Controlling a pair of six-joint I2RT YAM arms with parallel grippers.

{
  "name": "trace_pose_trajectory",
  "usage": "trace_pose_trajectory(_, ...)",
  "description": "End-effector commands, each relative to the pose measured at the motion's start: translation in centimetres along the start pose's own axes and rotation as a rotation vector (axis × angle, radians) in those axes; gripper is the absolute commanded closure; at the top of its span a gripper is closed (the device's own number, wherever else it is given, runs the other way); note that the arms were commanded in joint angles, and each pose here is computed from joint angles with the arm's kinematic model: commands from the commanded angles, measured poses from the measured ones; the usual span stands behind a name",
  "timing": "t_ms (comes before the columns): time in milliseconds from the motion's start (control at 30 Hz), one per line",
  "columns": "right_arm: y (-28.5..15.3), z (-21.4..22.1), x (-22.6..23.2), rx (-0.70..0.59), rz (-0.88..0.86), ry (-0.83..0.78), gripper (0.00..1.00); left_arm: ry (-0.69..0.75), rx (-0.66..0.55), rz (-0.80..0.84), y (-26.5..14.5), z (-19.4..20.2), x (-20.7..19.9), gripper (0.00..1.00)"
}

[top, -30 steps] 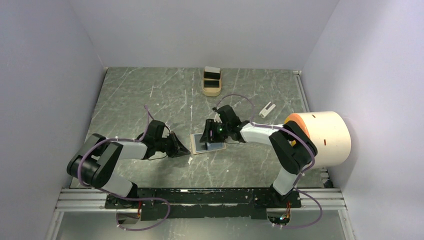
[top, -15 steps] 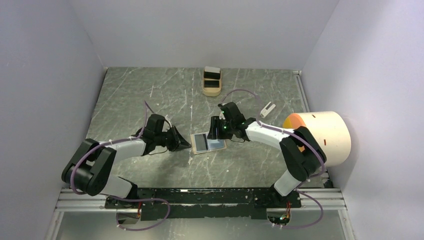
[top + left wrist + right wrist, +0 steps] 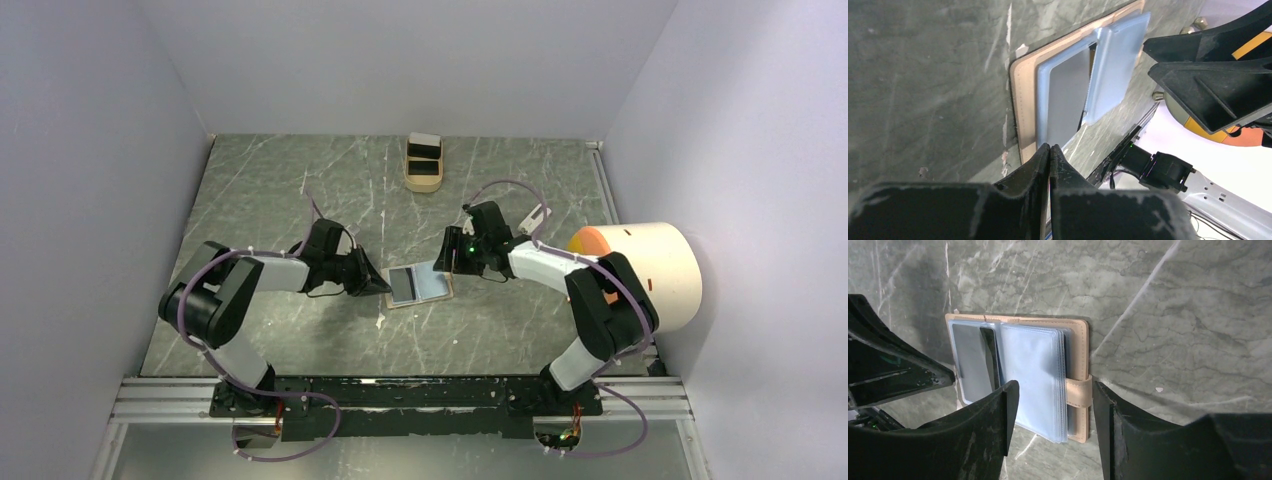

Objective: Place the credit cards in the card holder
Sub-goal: Insert the credit card into the card holder, then adjust the card holder at the center of the board.

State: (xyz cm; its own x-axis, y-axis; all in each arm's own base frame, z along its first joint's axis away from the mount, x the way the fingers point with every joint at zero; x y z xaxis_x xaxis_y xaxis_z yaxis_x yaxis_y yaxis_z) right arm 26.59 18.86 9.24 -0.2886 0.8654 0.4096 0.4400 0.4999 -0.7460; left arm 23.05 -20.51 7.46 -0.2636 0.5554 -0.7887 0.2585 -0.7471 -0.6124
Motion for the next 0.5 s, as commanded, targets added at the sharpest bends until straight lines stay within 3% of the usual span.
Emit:
trace_pose_trajectory(0, 0.6, -0.3, -0.2, -0.017, -0.056, -0.003, 0.42, 0.041, 0.039, 0.049, 0.4, 0.0, -0.6, 0.91)
trace_pose_trajectory(333, 1.0, 0.9, -0.5, 0.017, -0.081, 0.018, 0.46, 0.037, 0.04, 0.009, 0.7, 0.0, 0.4, 0.91)
trace_pose_trajectory(467, 0.3, 0.4, -1.1, 0.0, -0.016, -0.042, 0.55, 0.035, 0.04, -0.008, 0.9, 0.0, 0.9, 0.91)
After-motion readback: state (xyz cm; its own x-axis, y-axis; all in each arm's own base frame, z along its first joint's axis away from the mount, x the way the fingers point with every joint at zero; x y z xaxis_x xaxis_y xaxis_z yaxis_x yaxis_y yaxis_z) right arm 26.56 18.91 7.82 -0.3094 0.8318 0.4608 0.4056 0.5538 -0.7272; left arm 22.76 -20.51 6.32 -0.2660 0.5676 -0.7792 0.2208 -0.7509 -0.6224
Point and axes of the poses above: each gripper's point midway between its finger pads, its own y axis out along the fingers, its own x axis along the line the jaws close on, z = x × y, the point moved 7 cm from there along -y, back along the fingers, and after that the axes turned 8 degrees about -y, right-handed, at the moved point
